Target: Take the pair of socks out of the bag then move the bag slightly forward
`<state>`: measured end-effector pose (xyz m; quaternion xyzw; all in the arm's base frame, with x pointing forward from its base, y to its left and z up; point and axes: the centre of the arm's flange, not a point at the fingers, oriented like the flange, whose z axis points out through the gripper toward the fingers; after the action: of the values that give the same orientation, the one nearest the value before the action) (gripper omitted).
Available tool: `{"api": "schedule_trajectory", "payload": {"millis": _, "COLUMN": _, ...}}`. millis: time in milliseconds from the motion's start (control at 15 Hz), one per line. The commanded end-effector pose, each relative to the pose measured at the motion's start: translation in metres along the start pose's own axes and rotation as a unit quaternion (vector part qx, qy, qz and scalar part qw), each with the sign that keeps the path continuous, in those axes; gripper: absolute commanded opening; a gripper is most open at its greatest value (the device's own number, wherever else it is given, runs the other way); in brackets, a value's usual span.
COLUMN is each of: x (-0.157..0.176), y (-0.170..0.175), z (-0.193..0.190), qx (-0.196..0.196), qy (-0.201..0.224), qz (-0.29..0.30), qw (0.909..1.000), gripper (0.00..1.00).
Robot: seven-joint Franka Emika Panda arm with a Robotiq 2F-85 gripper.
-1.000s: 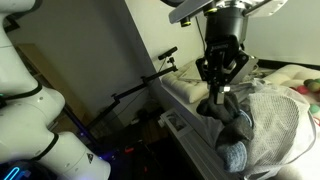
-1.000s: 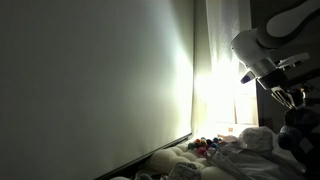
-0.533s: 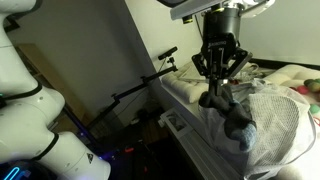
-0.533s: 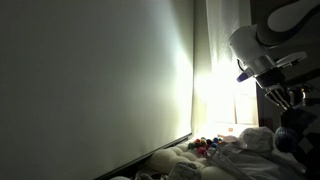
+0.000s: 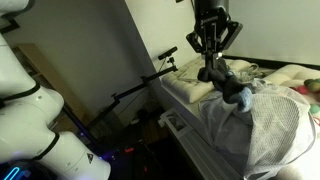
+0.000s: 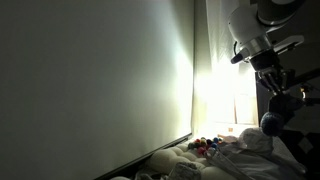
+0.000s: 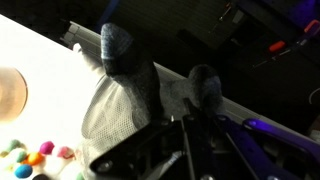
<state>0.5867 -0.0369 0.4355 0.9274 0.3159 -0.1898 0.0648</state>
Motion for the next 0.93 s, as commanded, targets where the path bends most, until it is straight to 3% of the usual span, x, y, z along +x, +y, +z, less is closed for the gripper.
{"api": "schedule_trajectory", "payload": {"millis": 0, "x": -0.002, "y": -0.022, "z": -0.043, "qx": -0.023, "qy": 0.049, "qz": 0.007, "qw": 0.9985, "gripper": 0.05}}
{"api": "schedule_trajectory", "payload": {"millis": 533, "x": -0.003, "y": -0.082, "z": -0.119, "qx": -0.084, "qy": 0.139, "qz": -0.036, "qw": 0.9861, "gripper": 0.05}}
{"api": "schedule_trajectory", "payload": {"millis": 867, "x": 0.004, "y": -0.122, "z": -0.143, "qx": -0.103, "qy": 0.167, "qz": -0.072, "qw": 0.9779, "gripper": 0.05}}
